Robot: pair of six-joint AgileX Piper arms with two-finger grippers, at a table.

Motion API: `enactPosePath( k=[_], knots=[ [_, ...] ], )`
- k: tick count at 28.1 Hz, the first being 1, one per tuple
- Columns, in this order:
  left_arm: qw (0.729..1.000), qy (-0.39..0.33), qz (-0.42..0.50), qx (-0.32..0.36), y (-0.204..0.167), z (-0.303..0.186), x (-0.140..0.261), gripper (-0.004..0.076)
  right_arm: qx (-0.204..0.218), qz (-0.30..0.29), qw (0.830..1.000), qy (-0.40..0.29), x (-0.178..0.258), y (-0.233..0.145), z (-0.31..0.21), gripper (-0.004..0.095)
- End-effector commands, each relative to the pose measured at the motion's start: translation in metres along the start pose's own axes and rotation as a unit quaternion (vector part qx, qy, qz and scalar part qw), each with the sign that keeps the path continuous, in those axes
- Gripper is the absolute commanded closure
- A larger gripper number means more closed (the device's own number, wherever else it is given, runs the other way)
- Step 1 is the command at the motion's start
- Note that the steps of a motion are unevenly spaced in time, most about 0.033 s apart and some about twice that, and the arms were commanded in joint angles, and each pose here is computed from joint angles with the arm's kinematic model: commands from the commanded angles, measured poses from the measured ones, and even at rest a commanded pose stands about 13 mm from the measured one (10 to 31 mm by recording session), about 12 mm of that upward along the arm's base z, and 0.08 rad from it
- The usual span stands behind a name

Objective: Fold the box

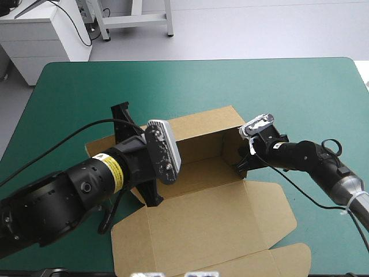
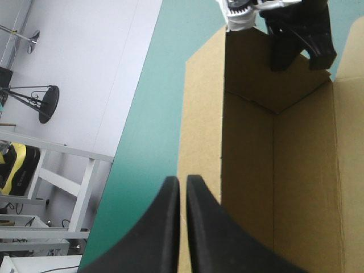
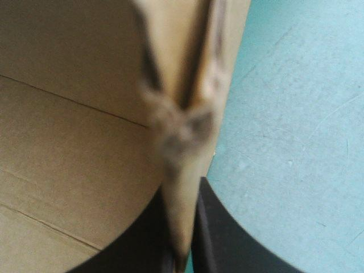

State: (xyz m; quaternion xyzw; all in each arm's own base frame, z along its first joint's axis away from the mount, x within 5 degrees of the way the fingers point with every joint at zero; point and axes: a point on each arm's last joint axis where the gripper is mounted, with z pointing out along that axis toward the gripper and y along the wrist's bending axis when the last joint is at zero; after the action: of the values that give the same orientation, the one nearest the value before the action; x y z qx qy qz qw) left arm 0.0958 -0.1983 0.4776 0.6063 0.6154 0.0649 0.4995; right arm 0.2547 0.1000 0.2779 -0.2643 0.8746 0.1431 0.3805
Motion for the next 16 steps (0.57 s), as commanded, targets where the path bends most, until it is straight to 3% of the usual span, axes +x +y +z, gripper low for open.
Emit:
enactPosePath(
  k=[1,9,15,16],
  knots=[
    [0.997,-0.034,-0.049,-0.049,0.029,-0.02,0.001,0.0707,0.007,-0.002,0.999,-0.041,-0.016,0.001,-0.013,0.0926],
    [0.983,-0.017,-0.177,-0.053,0.07,0.0,0.037,0.0707,0.006,-0.002,0.999,-0.04,-0.015,0.001,-0.013,0.0926],
    [0.95,0.03,-0.299,-0.089,0.108,0.001,0.089,0.0707,0.006,-0.002,0.999,-0.04,-0.015,0.001,-0.013,0.0926],
    [0.931,0.047,-0.345,-0.105,0.118,-0.003,0.109,0.0707,0.006,-0.002,0.999,-0.04,-0.015,0.001,-0.013,0.0926]
  ],
)
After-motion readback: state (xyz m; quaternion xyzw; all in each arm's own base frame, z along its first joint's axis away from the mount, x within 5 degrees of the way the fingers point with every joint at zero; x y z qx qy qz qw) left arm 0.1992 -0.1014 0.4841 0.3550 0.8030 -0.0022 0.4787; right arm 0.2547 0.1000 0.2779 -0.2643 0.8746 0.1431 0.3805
